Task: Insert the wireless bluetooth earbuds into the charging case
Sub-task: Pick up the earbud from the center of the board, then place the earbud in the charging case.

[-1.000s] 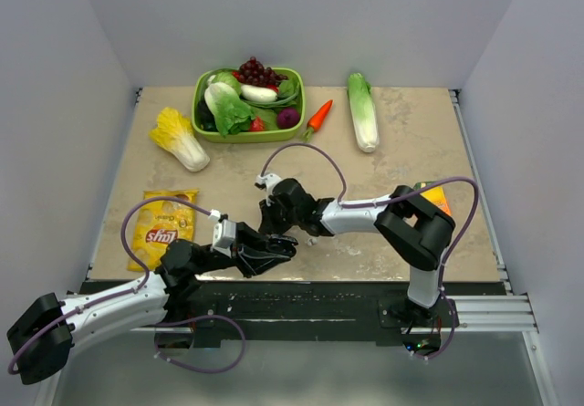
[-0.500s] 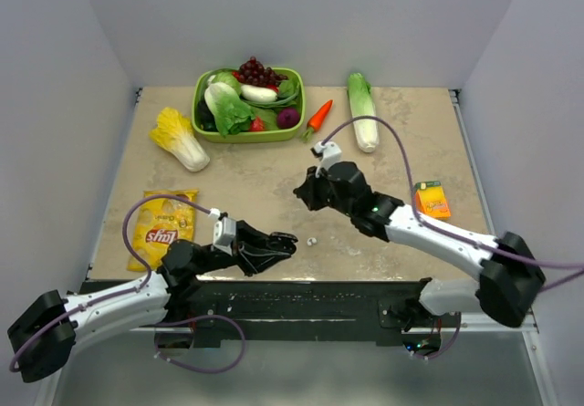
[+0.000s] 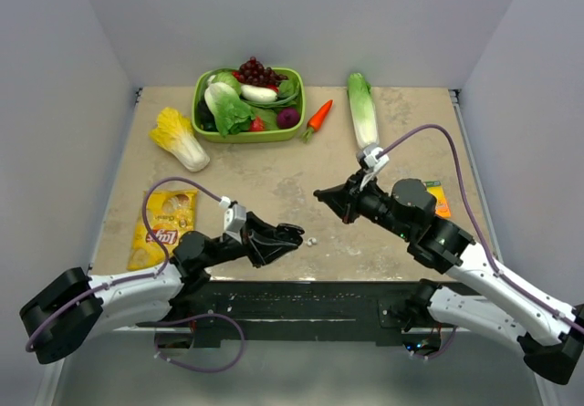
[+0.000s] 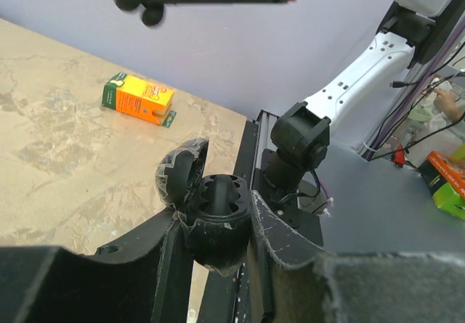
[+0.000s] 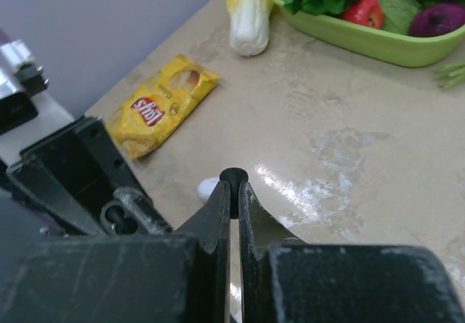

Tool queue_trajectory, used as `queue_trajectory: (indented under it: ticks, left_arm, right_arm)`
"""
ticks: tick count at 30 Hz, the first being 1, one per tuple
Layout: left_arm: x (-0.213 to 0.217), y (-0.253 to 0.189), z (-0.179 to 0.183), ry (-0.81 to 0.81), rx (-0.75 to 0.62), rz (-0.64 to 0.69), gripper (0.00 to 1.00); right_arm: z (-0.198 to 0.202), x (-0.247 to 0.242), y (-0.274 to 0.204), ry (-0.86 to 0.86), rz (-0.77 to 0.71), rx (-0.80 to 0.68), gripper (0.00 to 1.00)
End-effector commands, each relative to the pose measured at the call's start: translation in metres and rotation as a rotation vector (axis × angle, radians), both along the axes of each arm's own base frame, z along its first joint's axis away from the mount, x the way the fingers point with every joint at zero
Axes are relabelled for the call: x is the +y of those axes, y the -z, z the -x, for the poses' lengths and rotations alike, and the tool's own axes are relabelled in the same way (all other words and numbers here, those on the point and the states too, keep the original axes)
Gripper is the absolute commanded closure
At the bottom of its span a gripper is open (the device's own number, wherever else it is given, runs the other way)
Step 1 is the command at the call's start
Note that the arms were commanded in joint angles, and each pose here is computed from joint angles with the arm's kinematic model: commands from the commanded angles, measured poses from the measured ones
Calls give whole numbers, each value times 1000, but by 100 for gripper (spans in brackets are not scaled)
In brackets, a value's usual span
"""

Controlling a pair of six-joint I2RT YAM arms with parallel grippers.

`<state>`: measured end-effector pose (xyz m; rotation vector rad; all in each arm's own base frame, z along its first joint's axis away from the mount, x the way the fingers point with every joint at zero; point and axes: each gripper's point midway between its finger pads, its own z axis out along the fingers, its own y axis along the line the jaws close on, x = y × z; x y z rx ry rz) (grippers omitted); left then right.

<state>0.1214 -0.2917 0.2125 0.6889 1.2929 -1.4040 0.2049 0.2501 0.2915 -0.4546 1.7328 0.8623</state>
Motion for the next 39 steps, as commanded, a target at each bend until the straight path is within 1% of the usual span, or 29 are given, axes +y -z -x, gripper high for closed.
queue_trajectory:
  ticks: [1,7,12,19,24,39]
  left_arm:
    - [-3,-47,-3,13,-92,115,100]
    - [-5,-60,-3,51,-121,139,100]
    - [-11,-58,0,105,-125,130,100]
    - [-14,-59,2,141,-126,126,100]
    - [-15,-63,5,162,-141,137,100]
    - [-12,-65,13,188,-166,147,100]
  right_arm:
    - [37,9,-5,-200,-12,-27,100]
    - [64,11,-16,-337,-46,-71,100]
    - [84,19,-17,-468,-51,-64,100]
    - [95,25,-9,-547,-16,-54,100]
    - [96,34,7,-575,24,-6,100]
    - [84,31,10,-498,53,-17,100]
